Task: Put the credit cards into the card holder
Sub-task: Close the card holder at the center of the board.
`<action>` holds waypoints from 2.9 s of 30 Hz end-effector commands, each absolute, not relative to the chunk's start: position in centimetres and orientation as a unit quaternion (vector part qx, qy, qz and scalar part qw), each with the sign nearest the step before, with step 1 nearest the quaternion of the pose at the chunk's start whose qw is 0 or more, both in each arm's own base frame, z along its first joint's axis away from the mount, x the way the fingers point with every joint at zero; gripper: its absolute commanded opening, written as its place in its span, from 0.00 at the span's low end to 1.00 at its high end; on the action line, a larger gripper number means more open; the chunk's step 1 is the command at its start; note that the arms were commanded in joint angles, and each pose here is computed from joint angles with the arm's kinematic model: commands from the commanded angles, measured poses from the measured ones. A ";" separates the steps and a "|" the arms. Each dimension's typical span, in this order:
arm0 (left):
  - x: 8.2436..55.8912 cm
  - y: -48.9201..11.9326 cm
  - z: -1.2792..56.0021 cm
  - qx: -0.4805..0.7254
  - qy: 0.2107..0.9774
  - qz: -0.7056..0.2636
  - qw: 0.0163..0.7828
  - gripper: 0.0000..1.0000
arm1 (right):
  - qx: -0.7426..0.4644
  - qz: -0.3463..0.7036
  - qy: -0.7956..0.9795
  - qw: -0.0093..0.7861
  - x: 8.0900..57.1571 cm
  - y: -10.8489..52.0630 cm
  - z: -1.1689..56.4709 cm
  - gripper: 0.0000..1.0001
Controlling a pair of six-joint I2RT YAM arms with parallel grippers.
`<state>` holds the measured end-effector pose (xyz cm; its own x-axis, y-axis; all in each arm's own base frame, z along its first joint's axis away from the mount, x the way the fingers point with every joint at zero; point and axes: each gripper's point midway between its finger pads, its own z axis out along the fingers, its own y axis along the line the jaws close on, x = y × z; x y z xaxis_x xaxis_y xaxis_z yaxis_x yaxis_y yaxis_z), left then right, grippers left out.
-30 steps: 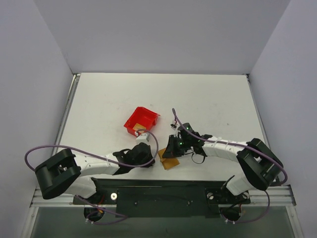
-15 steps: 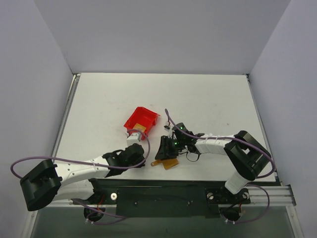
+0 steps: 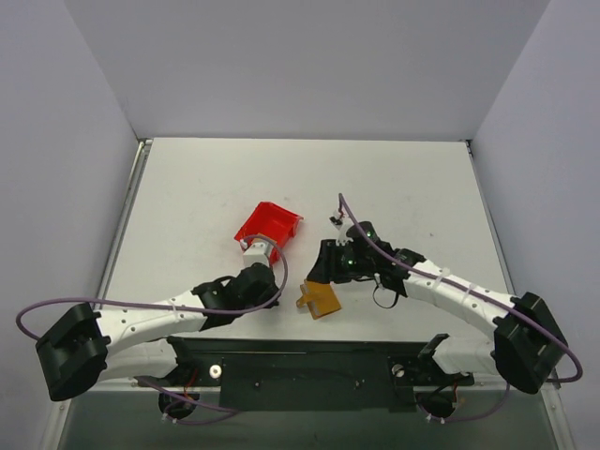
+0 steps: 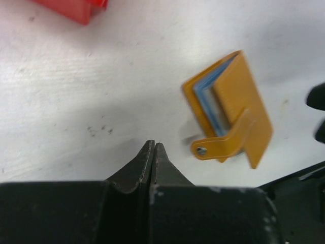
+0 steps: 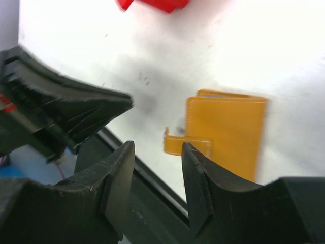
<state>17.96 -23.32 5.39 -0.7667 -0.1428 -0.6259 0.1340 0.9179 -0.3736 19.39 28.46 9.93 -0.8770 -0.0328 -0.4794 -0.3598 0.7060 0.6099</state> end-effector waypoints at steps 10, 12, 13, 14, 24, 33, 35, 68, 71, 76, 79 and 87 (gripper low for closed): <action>20.4 -33.2 16.8 0.096 0.831 -0.372 0.401 0.00 | 0.001 0.216 0.955 0.203 21.2 18.7 4.2 0.30; 20.1 -34.3 15.9 0.110 0.836 -0.373 0.387 0.00 | 0.004 0.220 0.956 0.192 20.9 18.9 3.6 0.30; 20.0 -34.7 14.8 0.117 0.842 -0.368 0.376 0.00 | 0.004 0.223 0.955 0.195 21.1 19.0 3.6 0.30; 20.0 -34.9 14.4 0.117 0.845 -0.367 0.372 0.00 | 0.006 0.225 0.955 0.193 20.9 19.0 3.5 0.31; 19.2 -33.1 7.4 0.113 0.892 -0.299 0.320 0.00 | 0.001 0.222 0.955 0.197 21.0 18.9 3.4 0.31; 17.7 -31.3 3.6 0.110 0.910 -0.277 0.289 0.00 | -0.005 0.236 0.954 0.185 20.7 19.4 3.0 0.36; 17.5 -31.1 2.9 0.109 0.913 -0.273 0.283 0.00 | -0.008 0.249 0.952 0.180 20.5 19.8 3.0 0.37; 18.5 -29.9 3.5 0.064 0.917 -0.253 0.303 0.00 | -0.047 0.319 0.928 0.189 21.0 21.9 5.7 0.00; 19.9 -28.5 6.0 0.034 0.906 -0.237 0.349 0.00 | -0.053 0.252 0.938 0.231 22.3 19.8 7.3 0.00; 20.9 -25.4 9.8 0.002 0.885 -0.234 0.401 0.04 | -0.078 0.085 0.957 0.267 23.2 15.5 8.6 0.00; 21.5 -23.8 10.8 -0.011 0.881 -0.229 0.415 0.04 | -0.092 -0.014 0.952 0.292 23.8 13.8 9.6 0.00; 21.4 -22.3 10.0 -0.031 0.884 -0.230 0.406 0.04 | -0.170 -0.115 0.940 0.274 23.0 16.2 8.3 0.00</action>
